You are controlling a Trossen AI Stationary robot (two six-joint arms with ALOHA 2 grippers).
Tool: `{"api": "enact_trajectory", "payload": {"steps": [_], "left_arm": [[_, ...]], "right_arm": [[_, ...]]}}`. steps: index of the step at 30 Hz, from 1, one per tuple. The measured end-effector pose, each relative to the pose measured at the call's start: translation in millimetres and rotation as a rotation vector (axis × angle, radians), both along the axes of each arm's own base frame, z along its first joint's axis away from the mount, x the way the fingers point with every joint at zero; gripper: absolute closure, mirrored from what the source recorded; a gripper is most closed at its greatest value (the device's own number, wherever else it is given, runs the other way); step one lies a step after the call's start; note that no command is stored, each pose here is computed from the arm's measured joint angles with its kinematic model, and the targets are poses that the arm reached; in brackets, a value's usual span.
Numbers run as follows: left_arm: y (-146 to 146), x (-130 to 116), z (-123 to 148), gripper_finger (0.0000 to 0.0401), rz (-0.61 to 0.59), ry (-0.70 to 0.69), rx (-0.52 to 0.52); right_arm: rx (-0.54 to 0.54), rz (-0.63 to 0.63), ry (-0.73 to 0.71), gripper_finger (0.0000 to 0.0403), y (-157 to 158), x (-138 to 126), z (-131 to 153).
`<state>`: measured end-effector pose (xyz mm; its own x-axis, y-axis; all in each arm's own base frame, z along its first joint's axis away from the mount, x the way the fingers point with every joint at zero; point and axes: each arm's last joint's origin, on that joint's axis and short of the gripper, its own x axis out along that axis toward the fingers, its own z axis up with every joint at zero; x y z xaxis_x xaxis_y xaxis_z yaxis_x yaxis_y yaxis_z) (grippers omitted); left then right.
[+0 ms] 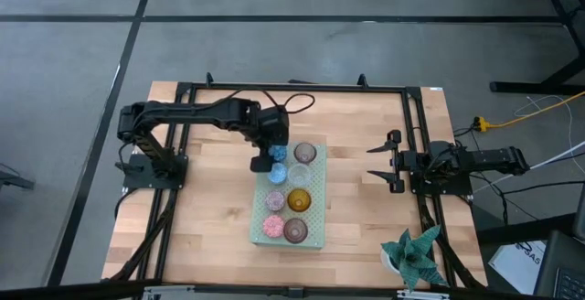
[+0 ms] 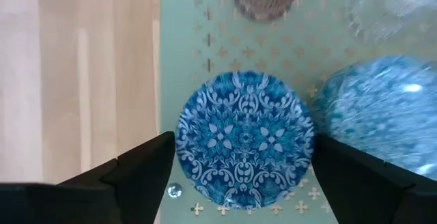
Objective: Pick & Place candle stick holders
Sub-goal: Put the blue patterned scented candle on the shelf, then return to Home Position
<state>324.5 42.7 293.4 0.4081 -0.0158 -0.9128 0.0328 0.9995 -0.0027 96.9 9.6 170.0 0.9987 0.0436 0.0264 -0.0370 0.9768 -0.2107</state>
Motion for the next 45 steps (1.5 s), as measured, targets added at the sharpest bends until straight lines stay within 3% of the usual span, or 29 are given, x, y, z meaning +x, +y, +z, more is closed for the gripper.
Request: {"api": "enact_trajectory", "payload": {"steps": [6,11,16,23,26,32,40,45], "left_arm": [[0.6,-2.5,26.5,0.0066,0.006,-0.011,0.003],[1.5,-13.1,45.5,0.0065,0.034,0.035,0.074],[1.2,-34.9,63.9,0.0067,0.024,0.019,0.105],[2.8,-75.7,96.4,0.0067,0.174,-0.085,0.209],[-0.3,-97.9,97.0,0.0067,0.200,-0.153,0.223],[-7.5,-141.7,58.5,0.0067,0.280,-0.236,0.182],[-21.1,-207.9,-30.8,0.0067,0.464,-0.166,0.060],[-25.5,-233.1,-78.2,0.0067,0.629,-0.131,-0.029]], "right_arm": [[0.000,0.000,0.000,0.0114,0.0,0.0,0.0],[0.000,0.000,0.000,0.0114,0.0,0.0,0.0],[0.000,0.000,0.000,0.0114,0.0,0.0,0.0],[0.000,0.000,0.000,0.0114,0.0,0.0,0.0],[0.000,0.000,0.000,0.0114,0.0,0.0,0.0],[0.000,0.000,0.000,0.0114,0.0,0.0,0.0],[0.000,0.000,0.000,0.0114,0.0,0.0,0.0],[0.000,0.000,0.000,0.0114,0.0,0.0,0.0]]}}
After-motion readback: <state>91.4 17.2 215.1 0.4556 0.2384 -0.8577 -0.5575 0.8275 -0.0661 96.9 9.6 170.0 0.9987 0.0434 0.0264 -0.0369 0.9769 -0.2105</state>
